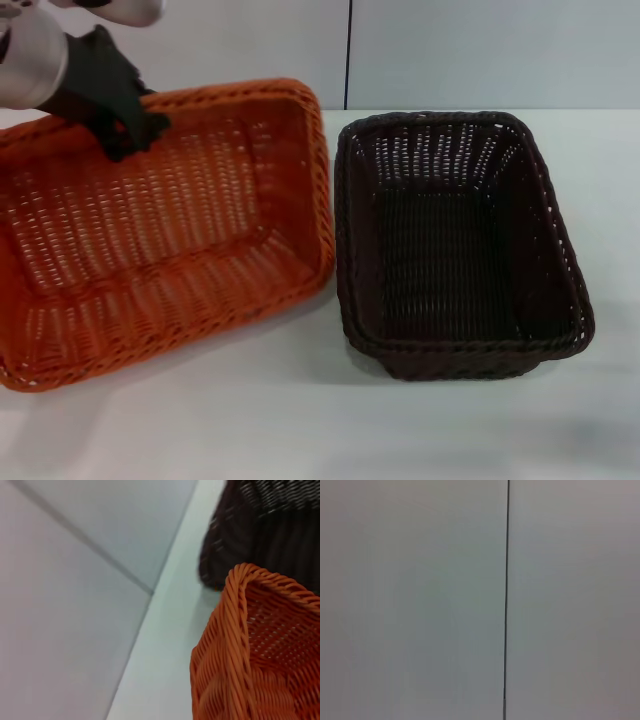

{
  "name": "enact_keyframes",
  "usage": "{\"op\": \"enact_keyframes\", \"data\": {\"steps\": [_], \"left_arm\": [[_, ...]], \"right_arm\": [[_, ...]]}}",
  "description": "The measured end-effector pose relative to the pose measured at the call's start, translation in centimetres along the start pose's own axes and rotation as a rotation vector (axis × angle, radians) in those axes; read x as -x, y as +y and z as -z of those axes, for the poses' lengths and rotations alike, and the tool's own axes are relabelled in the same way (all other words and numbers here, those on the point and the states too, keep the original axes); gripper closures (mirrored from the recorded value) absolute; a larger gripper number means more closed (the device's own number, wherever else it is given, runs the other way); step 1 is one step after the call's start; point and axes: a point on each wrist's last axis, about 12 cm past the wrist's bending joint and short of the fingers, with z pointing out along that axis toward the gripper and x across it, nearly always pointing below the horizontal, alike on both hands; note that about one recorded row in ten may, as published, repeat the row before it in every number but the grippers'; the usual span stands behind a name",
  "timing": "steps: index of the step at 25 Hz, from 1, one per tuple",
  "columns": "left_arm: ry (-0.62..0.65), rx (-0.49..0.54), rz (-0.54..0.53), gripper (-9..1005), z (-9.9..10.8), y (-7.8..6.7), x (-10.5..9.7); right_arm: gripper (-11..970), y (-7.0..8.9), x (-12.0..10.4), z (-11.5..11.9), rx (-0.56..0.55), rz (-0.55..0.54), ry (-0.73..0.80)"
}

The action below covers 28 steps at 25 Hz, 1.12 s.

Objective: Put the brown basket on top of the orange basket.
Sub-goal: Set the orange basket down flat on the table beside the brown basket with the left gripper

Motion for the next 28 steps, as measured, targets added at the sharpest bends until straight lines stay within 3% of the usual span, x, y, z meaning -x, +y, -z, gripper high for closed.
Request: {"op": "enact_keyframes", "data": {"steps": [8,15,18,20,24,25,28], "left_arm": [[-0.012,-0.066,-0.058,821,-0.7,-0.2,0.7],[-0.023,-0.164,-0.095,807,-3.8,-0.3,0.8],[-0.027,-0.163,-0.09,801,-4.2,-0.2,0.8],[-0.046,-0.155,-0.093,798,-6.2,0.5,1.0],[-0.045,-0.176,-0.105,790,-6.9,0.5,1.2],[-0.025,-0.186,-0.111,788,-8.1,0.6,1.5],[-0.015,-0.183,-0.116,782,-8.9,0.8,1.6]], "right_arm": [[243,0.0,-0.1,0.1,0.002,0.001,0.004],[242,-0.1,-0.1,0.2,0.0,0.004,0.007],[242,-0.1,-0.1,0.2,0.001,0.004,0.009],[242,0.0,-0.1,0.1,0.004,0.004,0.01],[242,0.0,-0.1,0.1,0.005,0.003,0.01],[242,0.0,-0.1,0.1,0.004,0.003,0.01],[243,0.0,-0.2,0.1,0.003,0.003,0.012]]}}
